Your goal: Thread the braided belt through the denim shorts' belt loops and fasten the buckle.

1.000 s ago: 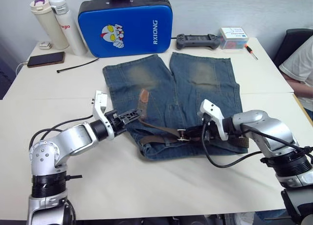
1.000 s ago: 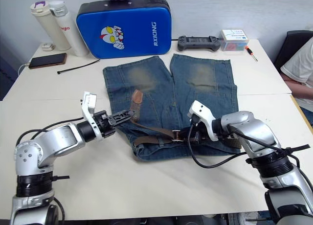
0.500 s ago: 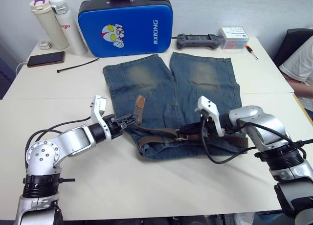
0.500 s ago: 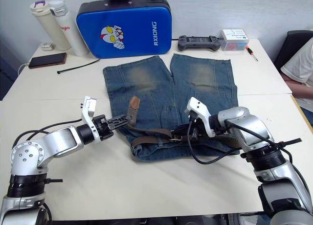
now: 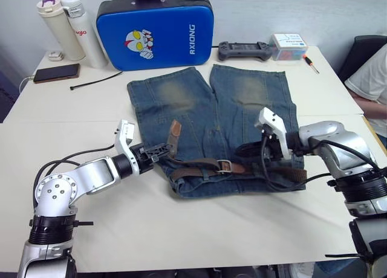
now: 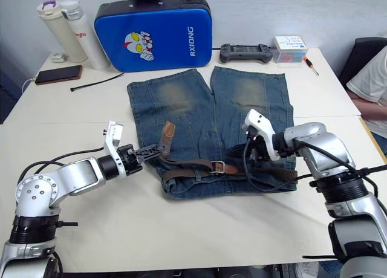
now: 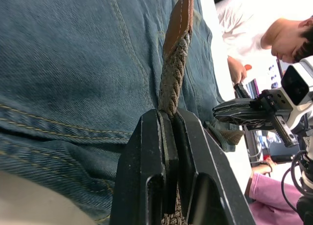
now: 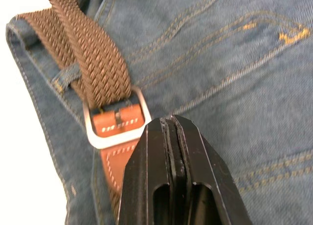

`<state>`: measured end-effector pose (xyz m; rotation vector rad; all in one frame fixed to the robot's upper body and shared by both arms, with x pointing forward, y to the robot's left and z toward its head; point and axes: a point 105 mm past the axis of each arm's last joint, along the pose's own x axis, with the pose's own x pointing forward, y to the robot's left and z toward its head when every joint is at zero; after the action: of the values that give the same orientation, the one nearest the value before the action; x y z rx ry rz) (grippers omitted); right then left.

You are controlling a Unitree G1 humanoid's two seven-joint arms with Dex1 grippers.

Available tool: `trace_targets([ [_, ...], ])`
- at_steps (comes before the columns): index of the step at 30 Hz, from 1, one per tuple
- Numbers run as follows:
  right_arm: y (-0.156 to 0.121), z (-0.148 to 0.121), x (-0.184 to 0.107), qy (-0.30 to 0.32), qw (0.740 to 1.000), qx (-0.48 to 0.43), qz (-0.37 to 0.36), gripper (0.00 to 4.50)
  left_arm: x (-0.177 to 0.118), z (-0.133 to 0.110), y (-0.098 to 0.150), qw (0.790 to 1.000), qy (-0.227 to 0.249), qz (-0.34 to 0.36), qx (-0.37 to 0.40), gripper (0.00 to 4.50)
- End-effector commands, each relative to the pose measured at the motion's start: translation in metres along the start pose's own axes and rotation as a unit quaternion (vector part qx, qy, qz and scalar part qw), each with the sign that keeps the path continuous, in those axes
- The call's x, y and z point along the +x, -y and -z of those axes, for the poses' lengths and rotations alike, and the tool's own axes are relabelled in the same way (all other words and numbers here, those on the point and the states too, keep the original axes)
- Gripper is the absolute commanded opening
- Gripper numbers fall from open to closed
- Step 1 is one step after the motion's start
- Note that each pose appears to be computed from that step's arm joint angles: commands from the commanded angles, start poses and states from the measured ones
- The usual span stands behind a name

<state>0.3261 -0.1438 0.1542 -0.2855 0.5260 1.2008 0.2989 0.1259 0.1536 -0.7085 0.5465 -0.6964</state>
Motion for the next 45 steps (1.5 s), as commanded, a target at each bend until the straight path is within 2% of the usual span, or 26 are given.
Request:
trace_targets([
  [1,-0.01,-0.001,0.001,-0.002,1.0,-0.008,-0.021,0.1,0.0,-0.003,0.007,1.0,0.003,0.014,0.009,0.0],
  [13,-0.023,-0.003,0.017,0.006,0.999,-0.007,-0.049,0.1,-0.001,-0.003,0.007,1.0,0.004,0.014,0.008,0.0],
  [20,-0.023,-0.009,0.02,0.023,0.998,-0.016,-0.051,0.1,-0.001,-0.003,0.006,1.0,0.004,0.013,0.01,0.0],
  [45,-0.024,-0.01,0.036,0.022,0.997,-0.027,-0.069,0.1,-0.004,-0.003,0.004,1.0,0.01,0.007,0.013,0.0],
])
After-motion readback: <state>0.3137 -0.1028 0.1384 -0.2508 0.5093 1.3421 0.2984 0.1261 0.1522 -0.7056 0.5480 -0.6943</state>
